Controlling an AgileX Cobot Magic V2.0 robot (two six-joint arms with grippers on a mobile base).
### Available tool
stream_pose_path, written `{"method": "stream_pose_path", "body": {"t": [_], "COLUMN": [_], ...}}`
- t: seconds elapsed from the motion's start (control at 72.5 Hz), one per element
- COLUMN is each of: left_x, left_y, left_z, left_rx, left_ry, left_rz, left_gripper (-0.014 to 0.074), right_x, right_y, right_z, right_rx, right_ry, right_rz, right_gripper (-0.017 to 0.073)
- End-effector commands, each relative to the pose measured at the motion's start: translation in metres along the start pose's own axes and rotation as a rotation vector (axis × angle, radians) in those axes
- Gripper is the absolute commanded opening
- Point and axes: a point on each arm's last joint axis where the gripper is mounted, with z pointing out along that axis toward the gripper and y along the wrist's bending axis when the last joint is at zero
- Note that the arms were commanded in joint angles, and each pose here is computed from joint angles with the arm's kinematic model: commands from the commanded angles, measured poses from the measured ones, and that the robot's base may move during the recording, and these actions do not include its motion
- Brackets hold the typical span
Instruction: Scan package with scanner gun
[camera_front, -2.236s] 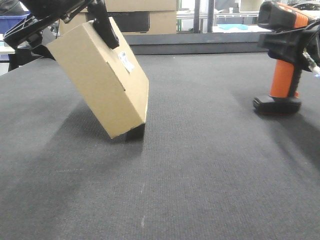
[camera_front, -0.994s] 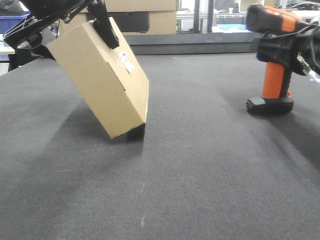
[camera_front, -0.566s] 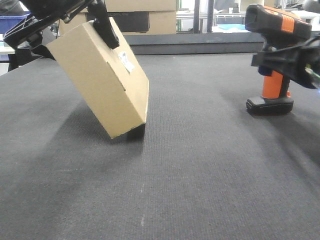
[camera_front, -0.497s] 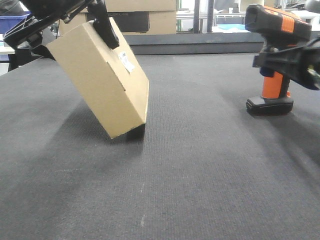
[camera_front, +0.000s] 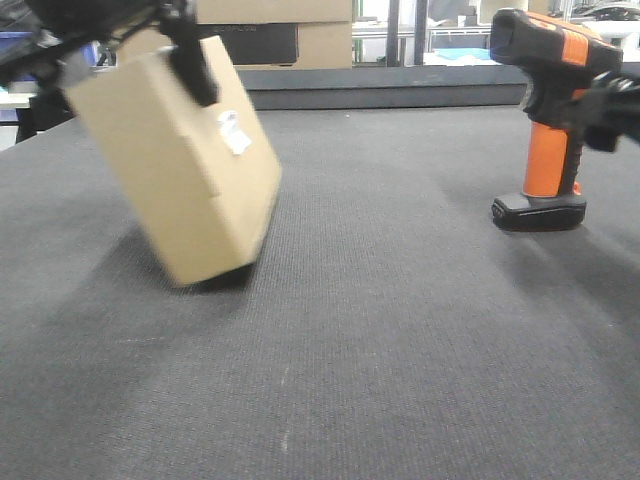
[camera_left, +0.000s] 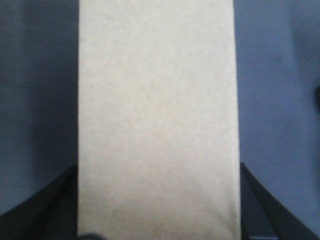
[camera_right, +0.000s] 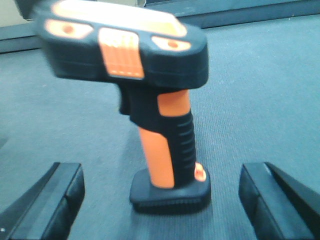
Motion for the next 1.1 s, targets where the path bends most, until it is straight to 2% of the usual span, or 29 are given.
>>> {"method": "stream_pose_path", "body": {"t": [0.0,0.041,0.152,0.179,0.221,0.331,0.442,0.497,0.552,0.704,0.938,1.09], "left_x": [-0.003,-0.003,-0.003,-0.004,-0.005,-0.012,-0.015,-0.013,-0.011,-0.003,0.000,-0.002], "left_y": [0.001,0.005,0.016,0.020,0.028,0.055,0.078,0.085,0.093,0.110,0.115,0.119], "left_z": [-0.024,-0.032,-0.046,-0.047,-0.049,-0.054,-0.062,-0.063,-0.062,-0.054,-0.048,-0.049], "left_rx": [-0.049,-0.101,-0.209,-0.232,-0.260,-0.309,-0.298,-0.257,-0.247,-0.270,-0.292,-0.343], "left_ry": [-0.058,-0.074,-0.089,-0.085,-0.079,-0.072,-0.060,-0.045,-0.019,-0.003,-0.021,-0.028], "left_rz": [0.071,0.121,0.196,0.201,0.191,0.125,0.112,0.110,0.114,0.081,0.099,0.145], "left_gripper": [-0.0111,-0.0111,-0.0111,-0.0111,-0.0111,-0.0111,-0.0111,-0.0111,-0.0111,-0.0111,-0.0111,-0.0111], "right_x": [-0.008,-0.012,-0.024,-0.029,-0.032,-0.042,-0.052,-0.056,-0.059,-0.063,-0.061,-0.060], "right_y": [0.001,0.002,0.003,0.004,0.004,0.005,0.006,0.006,0.006,0.006,0.006,0.006], "right_z": [-0.013,-0.019,-0.031,-0.035,-0.038,-0.051,-0.064,-0.071,-0.079,-0.093,-0.100,-0.100], "right_rx": [-0.018,-0.024,-0.039,-0.045,-0.049,-0.065,-0.081,-0.089,-0.098,-0.114,-0.121,-0.120], "right_ry": [-0.014,-0.019,-0.051,-0.068,-0.078,-0.113,-0.153,-0.166,-0.172,-0.167,-0.137,-0.125], "right_rz": [0.000,0.006,0.017,0.020,0.023,0.033,0.042,0.046,0.050,0.054,0.054,0.054], "right_gripper": [0.0509,0.0476,0.0340,0.0292,0.0215,0.0011,-0.0161,-0.0168,-0.0168,-0.0168,-0.0168,-0.0168]}}
